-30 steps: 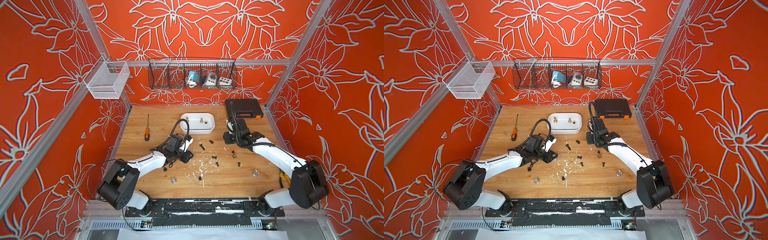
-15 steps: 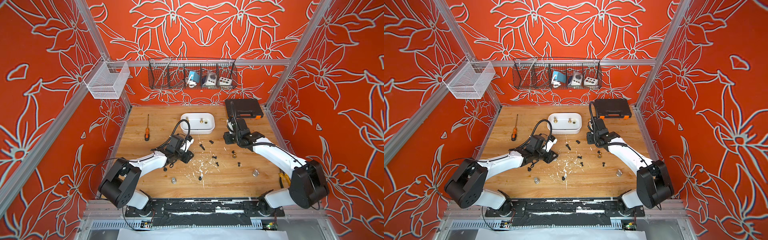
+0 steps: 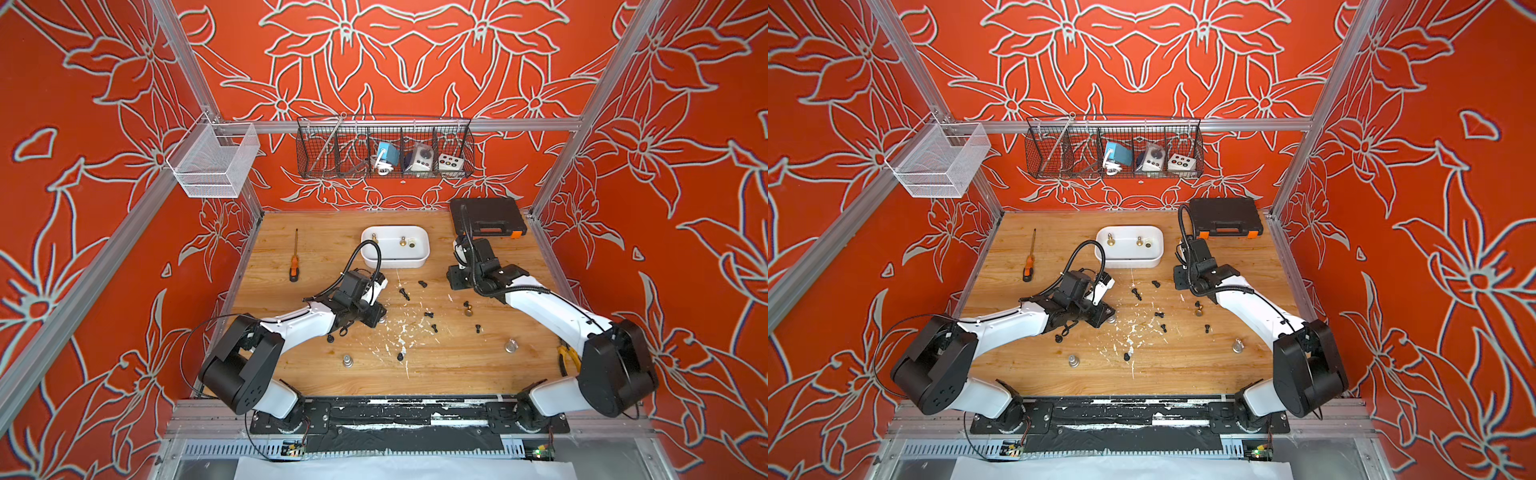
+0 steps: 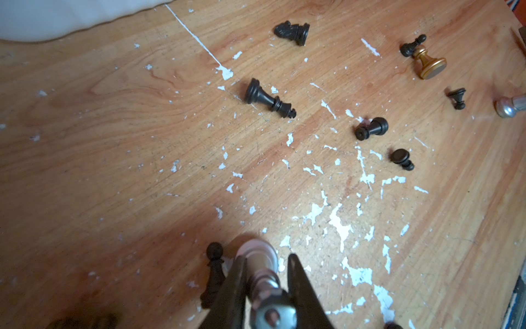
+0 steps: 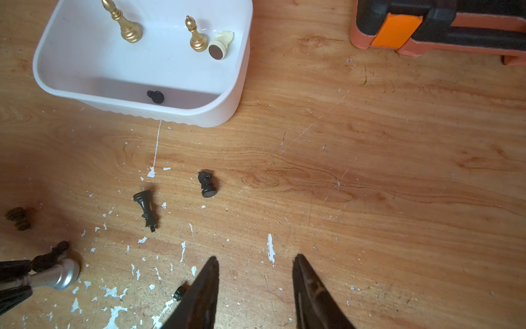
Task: Put the chess pieces into the storage box
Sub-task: Pick up the chess piece at the center of the board.
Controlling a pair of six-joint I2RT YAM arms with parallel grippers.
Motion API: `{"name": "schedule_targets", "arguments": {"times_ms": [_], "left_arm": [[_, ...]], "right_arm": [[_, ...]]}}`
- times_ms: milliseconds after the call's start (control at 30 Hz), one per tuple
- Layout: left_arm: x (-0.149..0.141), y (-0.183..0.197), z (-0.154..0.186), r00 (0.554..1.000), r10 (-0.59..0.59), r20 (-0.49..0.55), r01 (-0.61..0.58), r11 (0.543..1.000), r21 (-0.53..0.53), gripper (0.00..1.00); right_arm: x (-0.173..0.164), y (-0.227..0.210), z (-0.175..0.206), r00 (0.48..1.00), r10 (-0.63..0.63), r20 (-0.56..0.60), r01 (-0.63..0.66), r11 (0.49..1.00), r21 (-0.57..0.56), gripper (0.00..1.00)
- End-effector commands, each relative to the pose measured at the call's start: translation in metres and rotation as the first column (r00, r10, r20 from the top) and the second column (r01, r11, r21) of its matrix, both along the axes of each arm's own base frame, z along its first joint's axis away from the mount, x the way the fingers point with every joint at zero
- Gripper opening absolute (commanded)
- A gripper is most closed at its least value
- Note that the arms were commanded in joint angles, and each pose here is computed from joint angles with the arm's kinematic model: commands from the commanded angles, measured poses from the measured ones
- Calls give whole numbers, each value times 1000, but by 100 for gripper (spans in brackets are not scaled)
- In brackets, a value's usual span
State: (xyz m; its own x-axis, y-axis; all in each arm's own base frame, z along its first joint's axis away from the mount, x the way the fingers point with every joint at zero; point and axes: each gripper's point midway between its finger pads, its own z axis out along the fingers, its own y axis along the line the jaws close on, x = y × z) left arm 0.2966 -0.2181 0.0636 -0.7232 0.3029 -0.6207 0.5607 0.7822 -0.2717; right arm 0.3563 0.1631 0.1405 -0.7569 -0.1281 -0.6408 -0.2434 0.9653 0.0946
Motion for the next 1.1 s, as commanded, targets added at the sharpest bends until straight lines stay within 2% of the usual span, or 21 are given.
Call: {"name": "schedule_targets", "arguments": {"times_ms": [0,267,533,1067], "left_arm": [[-3,-4,-1,1000,-17,-5,17,1000,2,23],[-6,-11,5,999,-35,-7,34,999,-28,19],[-3,-23,27,999,-42,10,43,992,-116,18],[5,-34,59,999,-27,48,36,978,-205,18]], "right_arm": [[-2,-2,-8,1000,-13,-20,13,1000,8,45],[-3,-4,-8,1000,-17,-19,17,1000,9,45],[-4,-6,-7,1000,-20,-16,20,1000,7,45],[-8,-9,-6,1000,-27,-11,27,1000,8,45]]}}
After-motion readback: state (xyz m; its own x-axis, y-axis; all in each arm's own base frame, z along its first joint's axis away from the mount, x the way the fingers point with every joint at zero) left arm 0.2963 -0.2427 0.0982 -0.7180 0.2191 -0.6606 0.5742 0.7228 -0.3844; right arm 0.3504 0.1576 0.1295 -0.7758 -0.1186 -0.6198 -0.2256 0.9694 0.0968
